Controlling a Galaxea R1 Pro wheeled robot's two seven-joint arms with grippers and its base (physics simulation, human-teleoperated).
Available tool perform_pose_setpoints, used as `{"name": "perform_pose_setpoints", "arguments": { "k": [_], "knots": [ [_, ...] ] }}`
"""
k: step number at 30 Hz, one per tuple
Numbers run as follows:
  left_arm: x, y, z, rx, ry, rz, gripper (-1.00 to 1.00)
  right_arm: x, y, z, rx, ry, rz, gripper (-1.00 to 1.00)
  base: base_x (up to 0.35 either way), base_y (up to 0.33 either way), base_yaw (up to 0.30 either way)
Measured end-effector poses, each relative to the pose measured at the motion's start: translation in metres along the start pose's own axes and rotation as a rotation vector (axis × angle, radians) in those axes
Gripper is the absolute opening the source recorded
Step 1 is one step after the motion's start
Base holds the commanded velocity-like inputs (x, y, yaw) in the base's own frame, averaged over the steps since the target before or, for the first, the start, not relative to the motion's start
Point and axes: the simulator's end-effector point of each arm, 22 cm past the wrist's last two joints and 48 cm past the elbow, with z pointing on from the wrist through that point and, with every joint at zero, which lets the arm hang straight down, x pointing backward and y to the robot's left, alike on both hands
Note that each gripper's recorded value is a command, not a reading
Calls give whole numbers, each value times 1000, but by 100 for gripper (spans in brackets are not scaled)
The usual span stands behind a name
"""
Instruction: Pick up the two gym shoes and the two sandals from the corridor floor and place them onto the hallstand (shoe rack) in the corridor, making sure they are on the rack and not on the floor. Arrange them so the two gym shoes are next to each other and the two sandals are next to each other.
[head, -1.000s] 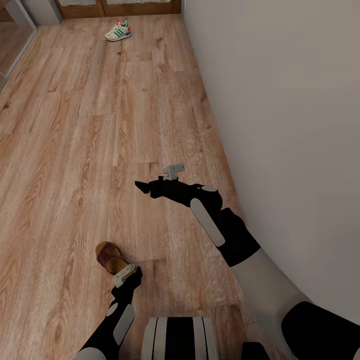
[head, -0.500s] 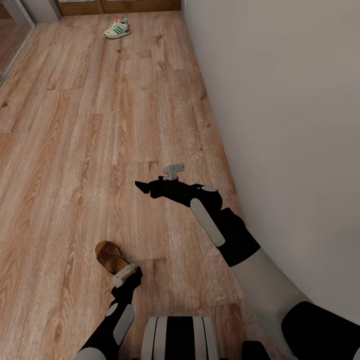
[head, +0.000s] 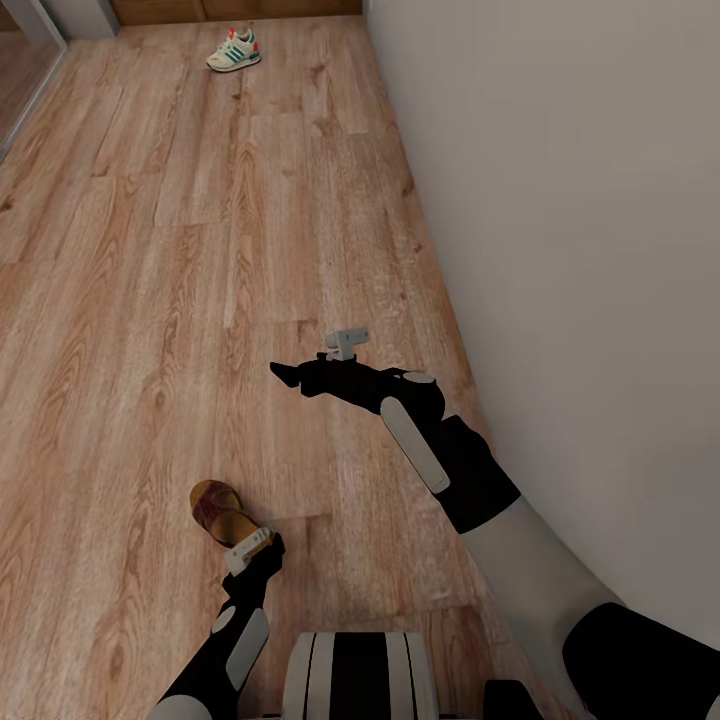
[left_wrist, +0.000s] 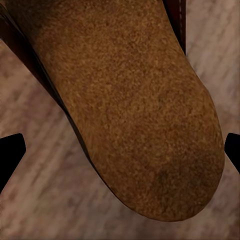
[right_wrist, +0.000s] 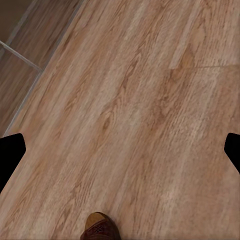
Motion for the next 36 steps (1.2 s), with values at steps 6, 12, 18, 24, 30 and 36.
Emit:
{"name": "perform_pose_setpoints", "arguments": {
  "k": [6, 12, 18, 24, 30, 36],
  "knots": [
    [-1, 0, 0, 1, -2, 0, 100, 0, 0, 0, 0, 0, 0, 100, 0, 0, 0],
    [-2, -1, 0, -1, -5, 0, -100, 0, 0, 0, 0, -1, 0, 100, 0, 0, 0],
    [-8, -2, 1, -1, -17, -9, -100, 0, 0, 0, 0, 0, 0, 100, 0, 0, 0],
    [-8, -1, 1, -1, -18, -10, -100, 0, 0, 0, 0, 0, 0, 100, 0, 0, 0],
    [-10, -1, 1, -2, -20, -10, -100, 0, 0, 0, 1, 1, 0, 100, 0, 0, 0],
    [-26, -7, -2, 11, -51, -15, -100, -9, 6, -4, -1, -9, -12, 100, 0, 0, 0]
  ]
}}
